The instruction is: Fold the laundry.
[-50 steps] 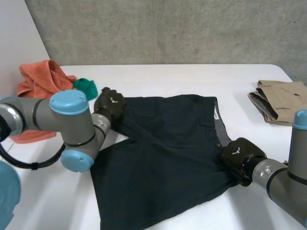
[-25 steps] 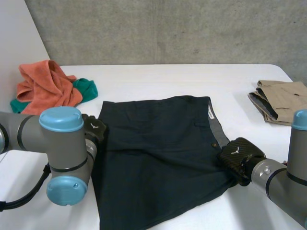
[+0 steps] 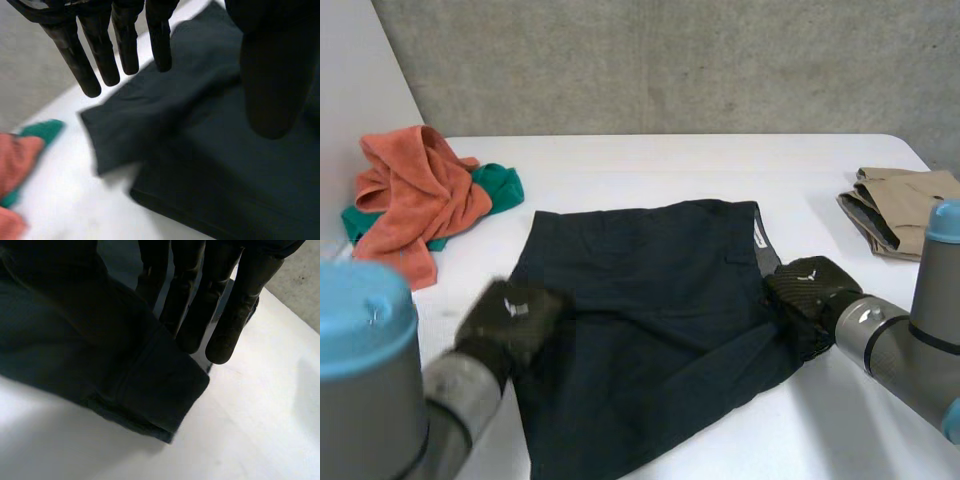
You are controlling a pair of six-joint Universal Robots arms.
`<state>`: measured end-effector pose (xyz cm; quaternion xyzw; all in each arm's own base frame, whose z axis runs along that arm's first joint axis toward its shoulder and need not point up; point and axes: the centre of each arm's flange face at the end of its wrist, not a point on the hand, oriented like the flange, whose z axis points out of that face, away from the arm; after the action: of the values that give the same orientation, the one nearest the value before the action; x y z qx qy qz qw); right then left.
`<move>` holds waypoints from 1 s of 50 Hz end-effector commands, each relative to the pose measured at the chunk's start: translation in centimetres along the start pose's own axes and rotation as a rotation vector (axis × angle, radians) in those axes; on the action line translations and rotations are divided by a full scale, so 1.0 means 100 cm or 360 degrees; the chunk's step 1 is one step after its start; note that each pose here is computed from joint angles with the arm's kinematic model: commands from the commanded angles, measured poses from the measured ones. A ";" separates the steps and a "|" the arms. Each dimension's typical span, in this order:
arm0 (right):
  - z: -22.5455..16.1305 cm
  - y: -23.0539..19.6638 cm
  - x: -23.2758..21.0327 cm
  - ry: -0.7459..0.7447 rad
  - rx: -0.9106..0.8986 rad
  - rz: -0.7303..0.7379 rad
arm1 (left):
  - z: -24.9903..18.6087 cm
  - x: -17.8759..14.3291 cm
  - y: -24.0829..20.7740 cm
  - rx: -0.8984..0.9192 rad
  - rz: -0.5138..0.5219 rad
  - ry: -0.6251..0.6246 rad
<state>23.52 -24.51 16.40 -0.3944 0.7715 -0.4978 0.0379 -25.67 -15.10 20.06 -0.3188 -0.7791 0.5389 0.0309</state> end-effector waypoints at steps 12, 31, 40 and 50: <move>0.013 0.000 0.000 -0.0030 0.0042 0.0144 | -0.046 0.034 0.052 -0.0450 -0.0215 0.0229; 0.011 0.005 -0.003 -0.0045 0.0020 0.0149 | -0.028 0.047 0.067 -0.0420 -0.0140 0.0165; 0.009 0.003 -0.002 -0.0040 0.0029 0.0148 | -0.022 0.052 0.074 -0.0430 -0.0099 0.0164; 0.003 -0.003 0.000 -0.0023 0.0063 0.0141 | -0.028 0.057 0.067 -0.0343 -0.0027 0.0128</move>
<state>23.85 -24.90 15.96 -0.3633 0.7817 -0.5016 0.0737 -25.64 -8.75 13.22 -0.3246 -0.8457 0.4219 0.0374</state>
